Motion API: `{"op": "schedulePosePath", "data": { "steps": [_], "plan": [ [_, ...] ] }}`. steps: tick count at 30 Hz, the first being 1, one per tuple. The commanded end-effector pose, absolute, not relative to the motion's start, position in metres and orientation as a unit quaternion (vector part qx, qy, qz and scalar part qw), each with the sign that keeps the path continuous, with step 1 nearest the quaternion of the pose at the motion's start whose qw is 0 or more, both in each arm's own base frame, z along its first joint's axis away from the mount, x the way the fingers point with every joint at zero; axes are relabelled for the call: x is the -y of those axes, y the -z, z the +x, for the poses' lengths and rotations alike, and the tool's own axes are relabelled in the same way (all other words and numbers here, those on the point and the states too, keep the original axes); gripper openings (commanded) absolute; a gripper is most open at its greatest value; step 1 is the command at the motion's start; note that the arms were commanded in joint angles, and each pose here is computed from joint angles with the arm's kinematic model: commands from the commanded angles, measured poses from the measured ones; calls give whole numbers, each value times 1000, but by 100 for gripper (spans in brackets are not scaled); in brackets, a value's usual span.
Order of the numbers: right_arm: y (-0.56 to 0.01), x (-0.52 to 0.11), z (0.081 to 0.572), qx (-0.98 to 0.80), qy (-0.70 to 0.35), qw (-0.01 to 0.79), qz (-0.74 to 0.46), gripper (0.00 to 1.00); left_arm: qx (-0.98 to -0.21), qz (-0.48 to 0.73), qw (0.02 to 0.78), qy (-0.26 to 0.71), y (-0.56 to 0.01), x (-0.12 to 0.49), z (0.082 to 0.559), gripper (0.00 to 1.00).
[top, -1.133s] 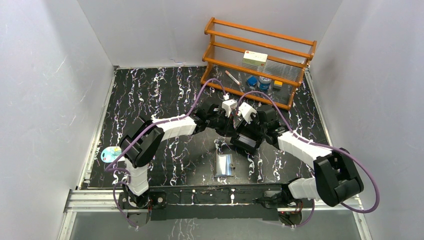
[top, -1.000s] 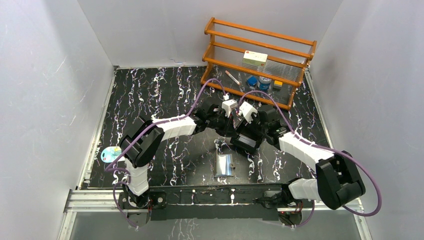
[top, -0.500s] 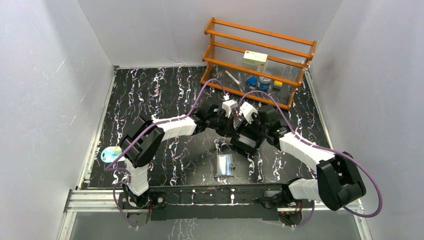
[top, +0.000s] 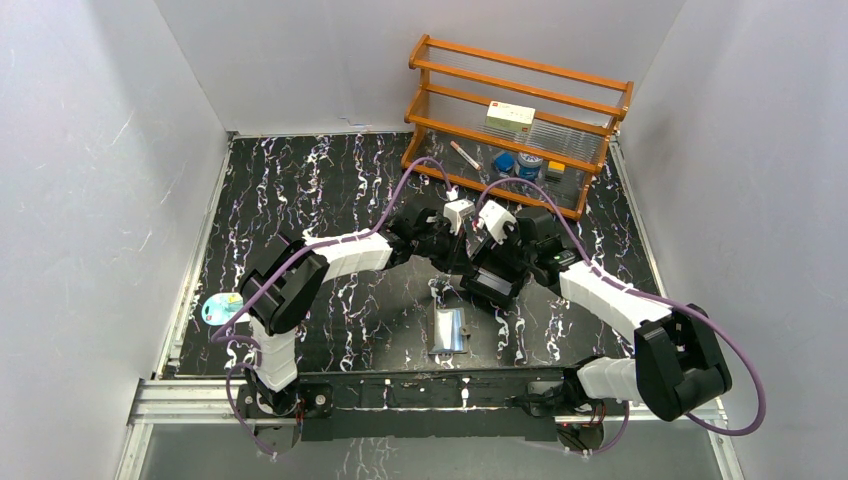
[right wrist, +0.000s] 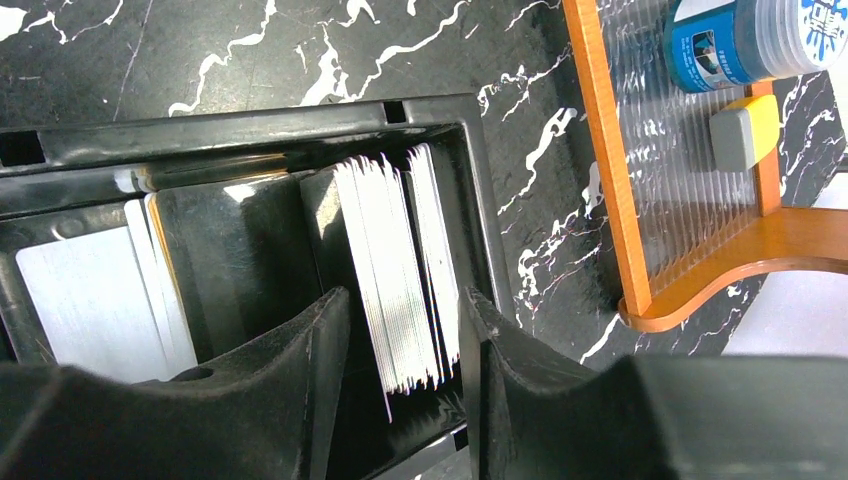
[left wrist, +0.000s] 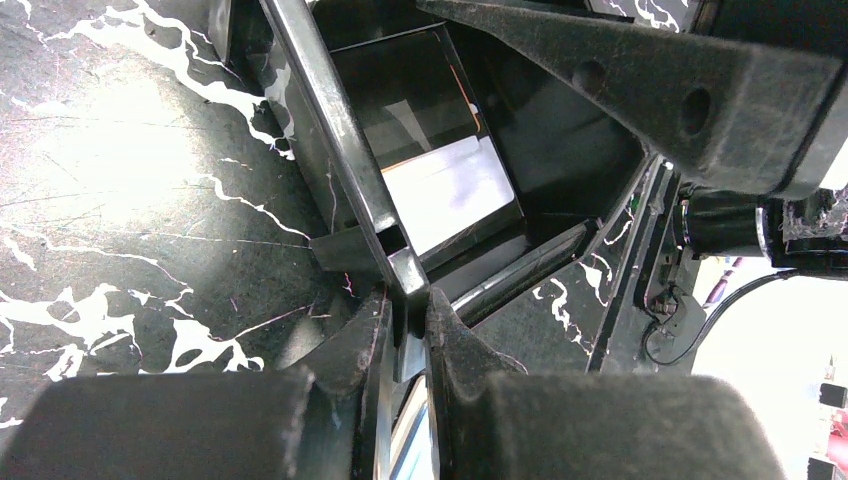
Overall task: Put the credit cards into the card holder
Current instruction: Pick up the credit card from the storage box.
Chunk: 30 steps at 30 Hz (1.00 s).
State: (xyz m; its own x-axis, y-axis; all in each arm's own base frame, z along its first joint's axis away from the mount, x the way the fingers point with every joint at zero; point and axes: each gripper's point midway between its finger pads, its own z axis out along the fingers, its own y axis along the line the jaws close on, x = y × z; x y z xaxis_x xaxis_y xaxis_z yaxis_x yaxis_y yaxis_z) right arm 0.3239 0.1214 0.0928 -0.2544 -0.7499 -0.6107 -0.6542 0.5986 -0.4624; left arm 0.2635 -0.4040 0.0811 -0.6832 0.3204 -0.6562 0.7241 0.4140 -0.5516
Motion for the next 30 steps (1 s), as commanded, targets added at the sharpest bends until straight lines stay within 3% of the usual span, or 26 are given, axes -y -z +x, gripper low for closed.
{"op": "schedulePosePath", "data": {
  "steps": [1, 6, 11, 14, 26, 30],
  "plan": [
    [-106, -121, 335, -776, 73, 429, -456, 55, -802, 321, 206, 459, -83, 404, 253, 3],
    [-100, -122, 335, -770, 77, 425, -470, 58, -801, 318, 202, 466, -83, 406, 252, 3],
    [-106, -119, 340, -771, 86, 433, -459, 42, -802, 319, 199, 465, -81, 405, 252, 3],
    [-115, -120, 342, -767, 87, 447, -452, 37, -804, 320, 196, 462, -78, 404, 251, 3],
    [-133, -124, 342, -763, 76, 462, -445, 41, -804, 319, 194, 463, -76, 405, 252, 3],
    [-127, -125, 340, -765, 72, 456, -450, 33, -804, 319, 193, 464, -76, 404, 251, 3]
  ]
}}
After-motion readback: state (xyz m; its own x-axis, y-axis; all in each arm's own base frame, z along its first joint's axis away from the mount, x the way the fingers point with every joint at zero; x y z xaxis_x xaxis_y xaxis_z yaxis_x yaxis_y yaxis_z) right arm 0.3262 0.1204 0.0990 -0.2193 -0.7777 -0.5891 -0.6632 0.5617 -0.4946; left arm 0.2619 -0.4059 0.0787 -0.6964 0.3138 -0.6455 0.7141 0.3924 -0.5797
